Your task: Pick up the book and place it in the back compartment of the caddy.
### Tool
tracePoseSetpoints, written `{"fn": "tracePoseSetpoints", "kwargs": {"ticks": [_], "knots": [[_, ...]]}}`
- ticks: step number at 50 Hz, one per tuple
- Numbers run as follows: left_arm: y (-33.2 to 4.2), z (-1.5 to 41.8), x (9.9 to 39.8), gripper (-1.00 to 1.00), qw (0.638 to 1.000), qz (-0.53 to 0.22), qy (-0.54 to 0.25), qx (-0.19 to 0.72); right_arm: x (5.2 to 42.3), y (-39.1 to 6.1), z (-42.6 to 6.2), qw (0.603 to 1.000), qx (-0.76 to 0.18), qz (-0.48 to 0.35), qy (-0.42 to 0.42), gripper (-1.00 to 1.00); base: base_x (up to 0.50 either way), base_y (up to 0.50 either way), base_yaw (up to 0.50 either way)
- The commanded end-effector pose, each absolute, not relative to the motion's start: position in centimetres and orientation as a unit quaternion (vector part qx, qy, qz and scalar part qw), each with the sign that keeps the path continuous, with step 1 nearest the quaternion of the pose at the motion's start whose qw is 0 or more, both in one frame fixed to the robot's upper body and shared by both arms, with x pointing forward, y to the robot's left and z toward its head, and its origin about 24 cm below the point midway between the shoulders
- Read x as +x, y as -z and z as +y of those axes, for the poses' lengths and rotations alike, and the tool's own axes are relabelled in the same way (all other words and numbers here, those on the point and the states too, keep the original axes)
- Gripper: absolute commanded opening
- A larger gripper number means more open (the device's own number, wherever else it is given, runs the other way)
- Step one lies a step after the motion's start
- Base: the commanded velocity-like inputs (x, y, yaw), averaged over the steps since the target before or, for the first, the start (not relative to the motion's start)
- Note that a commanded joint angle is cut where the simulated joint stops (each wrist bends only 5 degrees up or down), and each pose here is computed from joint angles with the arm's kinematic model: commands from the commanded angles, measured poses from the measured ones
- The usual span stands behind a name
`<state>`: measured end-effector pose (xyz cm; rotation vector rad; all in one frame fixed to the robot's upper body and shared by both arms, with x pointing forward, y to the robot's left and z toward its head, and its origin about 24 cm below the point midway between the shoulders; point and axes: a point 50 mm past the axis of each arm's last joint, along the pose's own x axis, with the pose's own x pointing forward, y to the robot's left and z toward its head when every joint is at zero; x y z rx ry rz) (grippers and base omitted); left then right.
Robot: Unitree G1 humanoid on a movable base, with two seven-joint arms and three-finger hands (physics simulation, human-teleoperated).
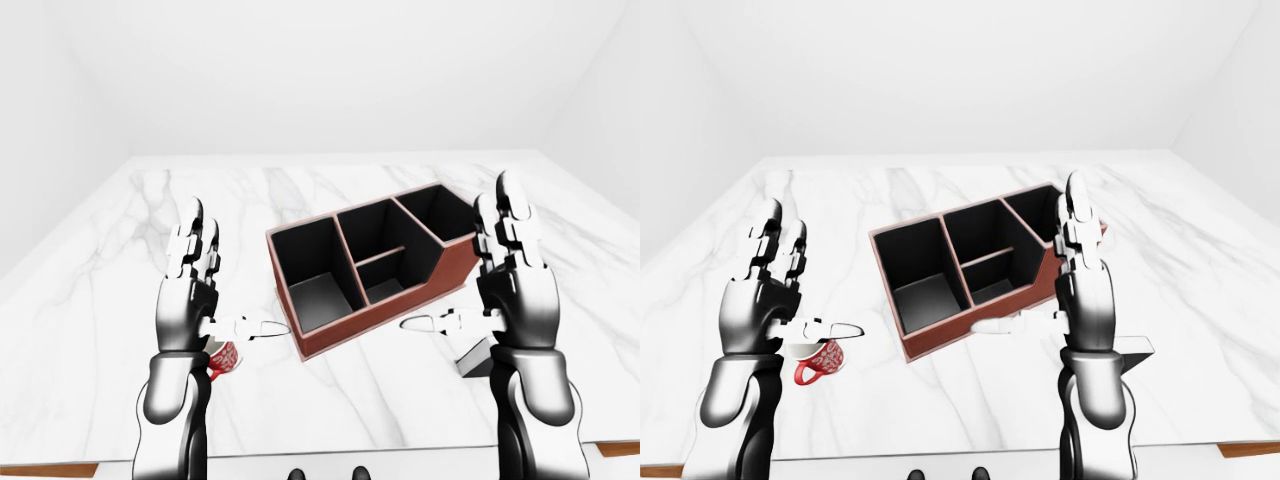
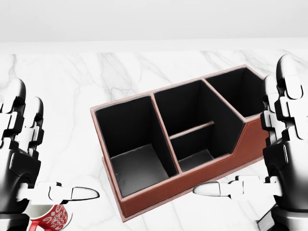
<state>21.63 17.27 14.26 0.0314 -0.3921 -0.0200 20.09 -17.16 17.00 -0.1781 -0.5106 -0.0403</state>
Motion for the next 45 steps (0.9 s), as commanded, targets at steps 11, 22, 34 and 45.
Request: {"fn": "tracePoseSetpoints", "kwargs": {"ticks": [11,22,34,45], "knots": [[-14.2,17.3,21.7,1.00,0.981,-0.193,0.009,0.016,19.8,-18.1,-18.0,0.945,-0.189,-0.262,0.050,1.00,0.00,0.00,0.00],[-14.0,17.2,21.7,1.00,0.982,-0.190,0.009,0.017,19.5,-18.2,-18.4,0.938,-0.226,-0.255,0.059,1.00,0.00,0.00,0.00],[-14.0,17.3,21.8,1.00,0.982,-0.190,0.008,0.017,19.1,-18.7,-19.0,0.923,-0.283,-0.250,0.071,1.00,0.00,0.00,0.00],[-13.9,17.3,21.8,1.00,0.982,-0.187,0.008,0.017,18.7,-19.4,-19.5,0.917,-0.292,-0.259,0.081,1.00,0.00,0.00,0.00]]}}
